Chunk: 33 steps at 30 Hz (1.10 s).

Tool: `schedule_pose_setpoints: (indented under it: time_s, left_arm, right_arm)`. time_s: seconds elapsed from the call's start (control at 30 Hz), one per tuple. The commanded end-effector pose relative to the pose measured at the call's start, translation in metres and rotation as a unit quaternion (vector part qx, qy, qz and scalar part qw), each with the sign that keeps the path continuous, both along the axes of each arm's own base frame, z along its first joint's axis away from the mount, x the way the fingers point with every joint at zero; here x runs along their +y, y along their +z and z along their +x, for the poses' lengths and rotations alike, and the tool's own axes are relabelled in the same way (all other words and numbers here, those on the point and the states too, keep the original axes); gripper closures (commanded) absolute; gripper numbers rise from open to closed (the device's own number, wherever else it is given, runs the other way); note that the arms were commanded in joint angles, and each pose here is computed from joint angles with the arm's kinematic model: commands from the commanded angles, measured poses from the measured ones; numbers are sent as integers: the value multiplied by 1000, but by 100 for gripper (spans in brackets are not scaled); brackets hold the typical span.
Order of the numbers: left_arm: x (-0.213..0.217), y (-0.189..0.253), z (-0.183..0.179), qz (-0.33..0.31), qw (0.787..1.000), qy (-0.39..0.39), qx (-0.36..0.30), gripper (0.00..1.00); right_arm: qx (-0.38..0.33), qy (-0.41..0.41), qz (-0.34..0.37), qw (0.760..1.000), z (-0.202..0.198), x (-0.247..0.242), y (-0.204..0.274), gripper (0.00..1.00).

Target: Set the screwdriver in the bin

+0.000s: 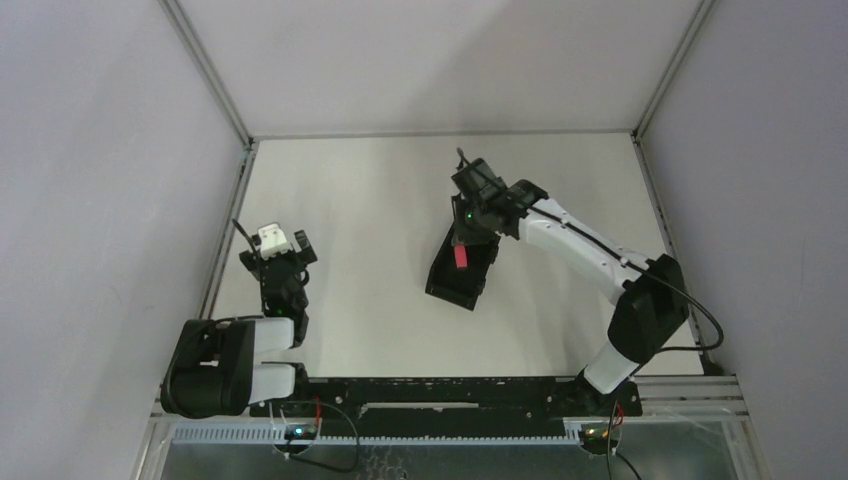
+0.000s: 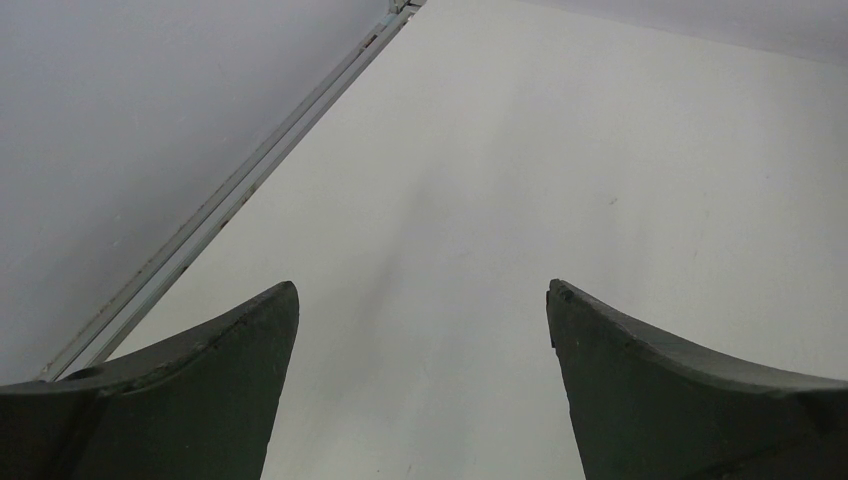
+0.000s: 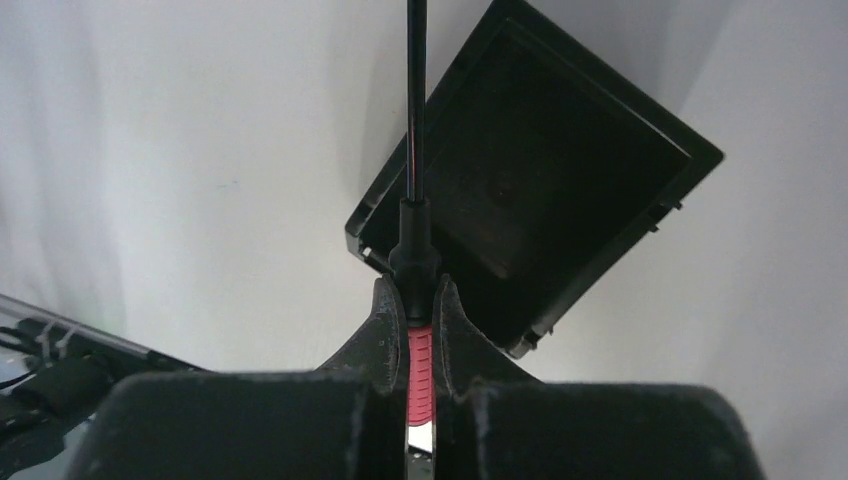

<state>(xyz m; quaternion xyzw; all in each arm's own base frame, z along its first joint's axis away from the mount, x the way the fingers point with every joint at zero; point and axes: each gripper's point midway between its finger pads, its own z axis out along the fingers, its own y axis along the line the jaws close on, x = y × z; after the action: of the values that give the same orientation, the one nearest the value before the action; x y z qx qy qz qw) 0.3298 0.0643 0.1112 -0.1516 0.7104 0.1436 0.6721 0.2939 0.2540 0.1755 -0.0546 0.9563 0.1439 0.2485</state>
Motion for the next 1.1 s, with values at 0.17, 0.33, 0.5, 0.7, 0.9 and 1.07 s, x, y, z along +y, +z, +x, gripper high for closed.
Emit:
schedule_pose_setpoints:
  time_s: [0.17,0.33,0.5,0.7,0.9,1.07]
  left_arm:
    - [-1,25,14,-3,999,-5,-37,2]
    - [-1,26,14,-2,999,-5,-37,2]
    - [-1,26,14,-3,999,-5,-37,2]
    - [-1,26,14,-3,999,-5,-37,2]
    - [-1,25,14,-3,999,-5,-37,2]
    - [-1,26,14,-2,999,-5,-37,2]
  right_arm:
    - [-11,2,-75,997,7,8,-67,100]
    - [7,-7,-103,995,4,0,-98,100]
    - [18,-14,-124,992,-2,-7,-113,97]
    - [10,-16,-109,994,-4,-4,-103,57]
    - [-47,-20,-41,998,2,3,-46,46]
    - [-114,-25,11,993,9,-16,18,28]
